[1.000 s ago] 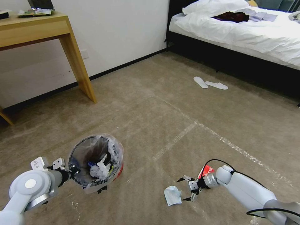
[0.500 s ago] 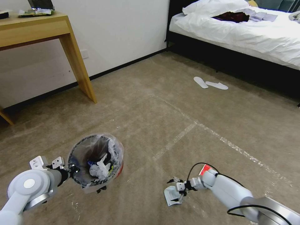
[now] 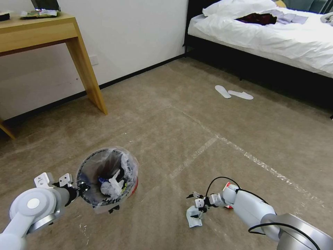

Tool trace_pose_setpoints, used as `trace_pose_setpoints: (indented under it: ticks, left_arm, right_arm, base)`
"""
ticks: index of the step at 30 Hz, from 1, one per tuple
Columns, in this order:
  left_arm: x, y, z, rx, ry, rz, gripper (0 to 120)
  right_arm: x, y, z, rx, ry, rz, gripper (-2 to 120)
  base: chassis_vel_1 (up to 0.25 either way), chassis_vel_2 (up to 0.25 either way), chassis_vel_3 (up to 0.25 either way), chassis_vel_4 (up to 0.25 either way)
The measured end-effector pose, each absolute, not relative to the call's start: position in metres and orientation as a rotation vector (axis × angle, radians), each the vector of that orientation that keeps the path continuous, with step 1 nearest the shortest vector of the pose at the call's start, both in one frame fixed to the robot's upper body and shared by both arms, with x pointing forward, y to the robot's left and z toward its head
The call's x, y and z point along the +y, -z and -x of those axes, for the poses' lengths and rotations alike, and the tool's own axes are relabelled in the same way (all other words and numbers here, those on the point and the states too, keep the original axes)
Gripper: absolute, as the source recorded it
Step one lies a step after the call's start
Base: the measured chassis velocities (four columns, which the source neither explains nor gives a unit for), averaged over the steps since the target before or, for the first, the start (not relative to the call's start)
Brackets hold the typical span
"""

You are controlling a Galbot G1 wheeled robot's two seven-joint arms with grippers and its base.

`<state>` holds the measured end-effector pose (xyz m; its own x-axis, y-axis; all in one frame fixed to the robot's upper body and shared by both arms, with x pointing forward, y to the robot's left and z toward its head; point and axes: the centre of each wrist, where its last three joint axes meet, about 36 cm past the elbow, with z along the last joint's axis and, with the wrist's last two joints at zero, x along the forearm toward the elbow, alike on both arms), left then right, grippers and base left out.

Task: Pick up the trash bin and place the garbage on the floor into it.

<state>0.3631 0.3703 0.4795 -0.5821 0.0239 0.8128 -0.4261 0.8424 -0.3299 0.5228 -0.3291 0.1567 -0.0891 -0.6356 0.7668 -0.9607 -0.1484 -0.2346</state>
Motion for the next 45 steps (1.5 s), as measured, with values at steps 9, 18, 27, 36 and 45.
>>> trace_pose_setpoints:
  ticks: [9,18,27,36,45]
  left_arm:
    - [0.369,-0.479,-0.361,-2.121,-0.623,-0.294,0]
    - [0.369,-0.480,-0.363,-2.138,-0.625,-0.293,0]
    - [0.368,-0.481,-0.365,-2.144,-0.623,-0.283,0]
    - [0.370,-0.484,-0.366,-2.149,-0.607,-0.285,0]
    - [0.366,-0.484,-0.365,-2.146,-0.602,-0.273,0]
  right_arm:
    - [-0.320,-0.153,-0.521,-1.740,-1.105,-1.797,100]
    - [-0.348,-0.157,-0.517,-1.755,-1.102,-1.744,75]
    - [-0.356,-0.155,-0.512,-1.763,-1.095,-1.727,52]
    - [-0.354,-0.162,-0.517,-1.893,-1.030,-1.709,10]
    - [-0.387,-0.206,-0.529,-2.280,-0.868,-1.532,0]
  base:
    - [0.000,0.000,0.000,0.000]
    - [0.000,0.000,0.000,0.000]
    - [0.000,0.000,0.000,0.000]
    - [0.000,0.000,0.000,0.000]
    - [0.000,0.000,0.000,0.000]
